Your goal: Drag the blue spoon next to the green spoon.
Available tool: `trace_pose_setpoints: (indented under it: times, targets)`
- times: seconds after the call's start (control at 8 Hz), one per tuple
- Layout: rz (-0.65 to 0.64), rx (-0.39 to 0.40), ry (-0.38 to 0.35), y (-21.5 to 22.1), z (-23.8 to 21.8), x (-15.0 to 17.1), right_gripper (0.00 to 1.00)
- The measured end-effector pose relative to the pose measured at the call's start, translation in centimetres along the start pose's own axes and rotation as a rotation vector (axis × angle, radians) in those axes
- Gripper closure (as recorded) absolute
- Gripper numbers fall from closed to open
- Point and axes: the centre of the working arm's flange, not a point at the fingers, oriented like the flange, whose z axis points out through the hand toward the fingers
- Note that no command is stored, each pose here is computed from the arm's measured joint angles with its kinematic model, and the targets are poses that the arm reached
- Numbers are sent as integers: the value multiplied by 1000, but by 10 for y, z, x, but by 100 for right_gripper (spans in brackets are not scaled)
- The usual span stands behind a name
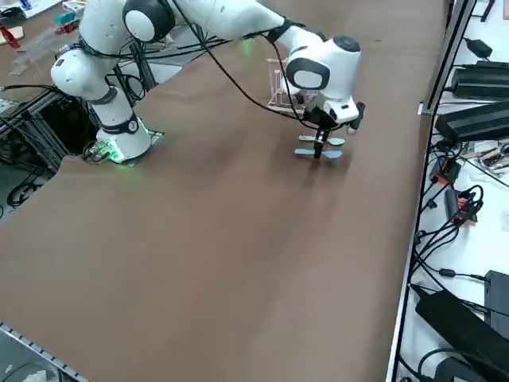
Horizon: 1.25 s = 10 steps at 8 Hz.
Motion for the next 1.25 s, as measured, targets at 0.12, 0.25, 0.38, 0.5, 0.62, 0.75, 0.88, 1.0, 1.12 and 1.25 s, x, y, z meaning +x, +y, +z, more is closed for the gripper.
trace_pose_setpoints:
  times: [0.12, 0.25, 0.38, 0.5, 0.62, 0.75, 0.88, 1.0, 1.12, 1.25]
  targets:
    - [0, 2, 11, 0, 1, 1, 80]
    - [0, 3, 16, 0, 1, 2, 75]
    - [1, 4, 20, 0, 1, 2, 65]
    - [1, 5, 26, 0, 0, 3, 49]
    - [2, 5, 35, 0, -4, 5, 30]
    - [5, 5, 55, 2, -14, 9, 12]
    - [12, 9, 100, 6, -42, 14, 0]
    - [22, 16, 164, 13, -87, 16, 0]
    - [38, 22, 228, 26, -139, 14, 0]
    - [64, 27, 285, 46, -190, 7, 0]
